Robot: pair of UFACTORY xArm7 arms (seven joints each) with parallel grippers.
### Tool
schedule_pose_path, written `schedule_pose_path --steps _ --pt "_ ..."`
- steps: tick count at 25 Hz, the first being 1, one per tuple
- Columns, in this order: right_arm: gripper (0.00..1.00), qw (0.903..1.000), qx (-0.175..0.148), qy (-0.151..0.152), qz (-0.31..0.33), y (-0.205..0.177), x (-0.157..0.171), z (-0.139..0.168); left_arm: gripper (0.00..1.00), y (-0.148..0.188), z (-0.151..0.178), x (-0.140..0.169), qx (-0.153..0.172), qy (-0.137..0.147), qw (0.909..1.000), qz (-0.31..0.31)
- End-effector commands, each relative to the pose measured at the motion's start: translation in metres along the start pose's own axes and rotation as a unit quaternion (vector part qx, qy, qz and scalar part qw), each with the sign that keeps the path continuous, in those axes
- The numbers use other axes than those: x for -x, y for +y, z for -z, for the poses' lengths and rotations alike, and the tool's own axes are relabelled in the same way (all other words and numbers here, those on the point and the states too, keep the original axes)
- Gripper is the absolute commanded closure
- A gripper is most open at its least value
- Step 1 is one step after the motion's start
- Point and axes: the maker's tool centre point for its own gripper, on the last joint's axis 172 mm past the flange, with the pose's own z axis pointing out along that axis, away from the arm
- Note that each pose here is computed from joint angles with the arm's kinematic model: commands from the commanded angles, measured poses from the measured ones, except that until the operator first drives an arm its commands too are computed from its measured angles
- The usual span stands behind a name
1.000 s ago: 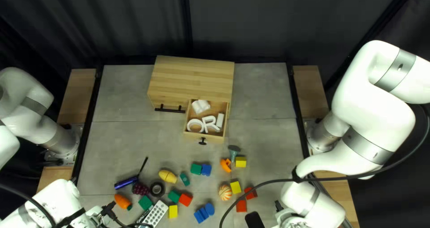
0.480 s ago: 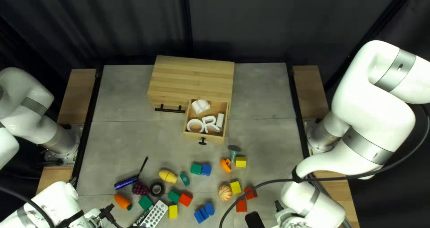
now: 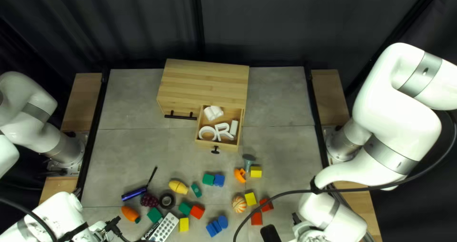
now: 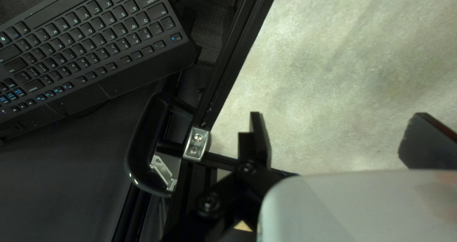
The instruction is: Open drawers and place objects into drawer and close
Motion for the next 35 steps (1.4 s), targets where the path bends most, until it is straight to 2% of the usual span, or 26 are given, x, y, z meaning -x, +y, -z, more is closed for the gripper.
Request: schedule_pose_path --steps 1,8,13,18,25,31,35 --pt "0.00 0.9990 0.020 0.009 0.039 -0.002 -0.003 0.004 0.00 0.000 0.000 0.000 0.000 0.000 1.0000 0.000" --pt "0.00 0.9927 0.061 0.018 0.102 0.009 -0.009 0.024 0.00 0.000 0.000 0.000 0.000 0.000 1.0000 0.000" --pt "0.00 0.9823 0.095 0.017 0.160 0.019 -0.011 0.032 0.00 0.000 0.000 0.000 0.000 0.000 1.0000 0.000" --pt "0.00 0.9633 0.130 0.014 0.235 0.039 -0.019 0.034 0.00 0.000 0.000 0.000 0.000 0.000 1.0000 0.000" --pt "0.00 0.9271 0.170 0.006 0.334 0.093 -0.037 0.046 0.00 0.000 0.000 0.000 0.000 0.000 1.0000 0.000" --pt "0.00 0.9054 0.178 -0.008 0.385 0.140 -0.048 0.072 0.00 0.000 0.000 0.000 0.000 0.000 1.0000 0.000" --pt "0.00 0.8894 0.178 -0.017 0.421 0.165 -0.066 0.077 0.00 0.000 0.000 0.000 0.000 0.000 1.0000 0.000"
